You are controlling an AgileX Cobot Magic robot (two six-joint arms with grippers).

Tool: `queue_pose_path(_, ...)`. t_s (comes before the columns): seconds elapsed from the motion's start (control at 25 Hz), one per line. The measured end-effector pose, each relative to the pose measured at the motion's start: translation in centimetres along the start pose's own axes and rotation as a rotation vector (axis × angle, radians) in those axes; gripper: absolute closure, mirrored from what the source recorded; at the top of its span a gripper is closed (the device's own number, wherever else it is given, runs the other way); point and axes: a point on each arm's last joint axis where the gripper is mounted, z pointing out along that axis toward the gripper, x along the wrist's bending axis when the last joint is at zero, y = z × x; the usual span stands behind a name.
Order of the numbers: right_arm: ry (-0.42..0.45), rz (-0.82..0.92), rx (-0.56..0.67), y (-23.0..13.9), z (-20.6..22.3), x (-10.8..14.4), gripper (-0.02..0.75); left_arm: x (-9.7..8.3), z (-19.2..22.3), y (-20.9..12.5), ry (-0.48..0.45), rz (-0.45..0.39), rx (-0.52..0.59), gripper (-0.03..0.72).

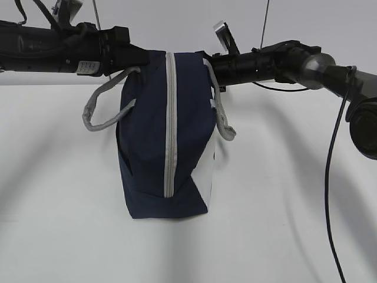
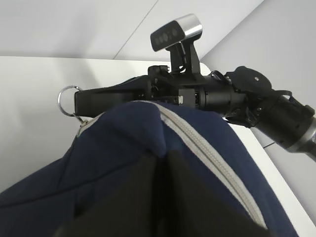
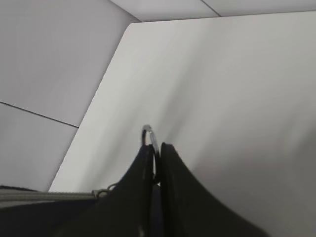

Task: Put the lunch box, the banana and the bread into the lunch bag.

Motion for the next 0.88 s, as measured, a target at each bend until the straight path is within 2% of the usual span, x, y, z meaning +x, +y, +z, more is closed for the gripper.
queue_pose_path(0.08, -0.018, 0.008, -0.020, 0.1, -0.2, -0.5, 0.662, -0.1, 0.0, 0.0, -0.016, -0.003, 0.001, 0.603)
queue_pose_path(0.28, -0.078, 0.014, -0.042, 0.1, -1.0, -2.2, 0.353, -0.7, -0.2, 0.3, -0.050, -0.006, -0.009, 0.313)
queue_pose_path(0.36, -0.084, 0.006, -0.036, 0.1, -1.0, -2.1, 0.267, -0.8, -0.3, 0.3, -0.054, -0.007, -0.013, 0.248)
queue_pose_path(0.56, -0.096, -0.054, -0.038, 1.6, -1.9, -0.5, 0.223, -1.1, -0.4, 0.5, -0.060, -0.005, -0.018, 0.209)
queue_pose_path(0.72, -0.083, -0.114, -0.076, 4.0, -3.4, 2.5, 0.218, -1.2, -1.7, 1.5, -0.049, 0.011, -0.046, 0.207)
queue_pose_path(0.88, -0.061, -0.187, -0.105, 6.1, -5.1, 5.9, 0.216, -1.3, -3.9, 2.7, -0.022, -0.011, -0.068, 0.207)
